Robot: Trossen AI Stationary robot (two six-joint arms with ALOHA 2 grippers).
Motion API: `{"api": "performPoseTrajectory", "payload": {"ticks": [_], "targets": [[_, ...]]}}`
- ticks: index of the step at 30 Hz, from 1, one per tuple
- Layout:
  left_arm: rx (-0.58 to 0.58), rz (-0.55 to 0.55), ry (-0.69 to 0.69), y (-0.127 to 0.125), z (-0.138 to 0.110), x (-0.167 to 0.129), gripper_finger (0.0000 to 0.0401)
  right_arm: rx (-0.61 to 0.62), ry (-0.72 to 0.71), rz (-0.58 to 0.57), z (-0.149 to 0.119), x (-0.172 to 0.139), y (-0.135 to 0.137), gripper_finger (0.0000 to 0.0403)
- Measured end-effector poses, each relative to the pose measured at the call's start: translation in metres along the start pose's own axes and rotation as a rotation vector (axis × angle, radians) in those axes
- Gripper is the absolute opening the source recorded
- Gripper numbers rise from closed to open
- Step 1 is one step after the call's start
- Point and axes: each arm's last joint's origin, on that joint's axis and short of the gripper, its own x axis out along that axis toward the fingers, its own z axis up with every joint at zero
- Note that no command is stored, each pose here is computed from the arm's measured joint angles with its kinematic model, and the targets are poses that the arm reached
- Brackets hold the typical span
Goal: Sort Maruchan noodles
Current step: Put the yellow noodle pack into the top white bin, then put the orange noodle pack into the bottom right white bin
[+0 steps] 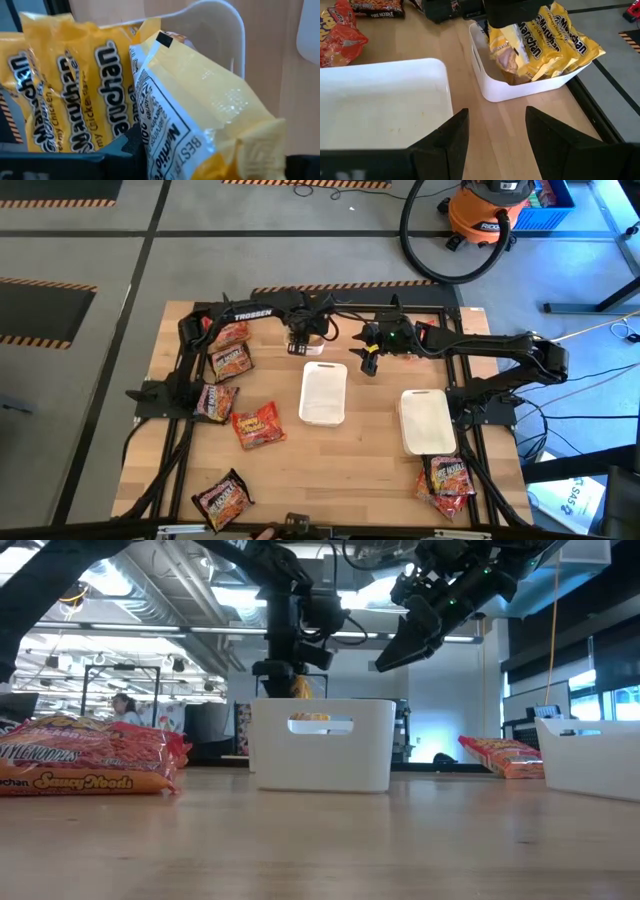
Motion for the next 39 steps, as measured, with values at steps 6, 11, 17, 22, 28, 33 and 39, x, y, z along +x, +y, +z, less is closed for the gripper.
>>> {"api": "performPoseTrajectory", "payload": {"ticks": [6,11,17,22,28,33,39], "targets": [[-0.001,0.007,-0.019,0.003,0.001,0.000,0.0148,0.000,0.000,0.000,0.000,0.000,0.000,0.0177],[-0.017,0.030,-0.016,0.003,0.001,0.000,0.0148,0.000,0.000,0.000,0.000,0.000,0.000,0.0177],[-0.082,0.028,-0.008,0.002,0.001,0.000,0.0148,0.000,0.000,0.001,0.000,0.000,0.000,0.0177],[-0.079,0.022,0.024,0.000,-0.002,0.004,0.0157,0.000,0.000,0.001,0.000,0.000,0.000,0.0177],[-0.070,0.025,0.006,-0.001,-0.001,0.009,0.0206,0.000,0.000,0.001,0.000,0.000,0.000,0.0177],[-0.021,0.037,-0.008,-0.005,0.003,0.007,0.0241,0.000,-0.001,0.001,0.000,0.000,0.000,0.0177],[0.007,0.017,0.017,-0.014,0.005,-0.005,0.0241,0.000,-0.001,0.001,0.000,0.000,0.000,0.0177]]}}
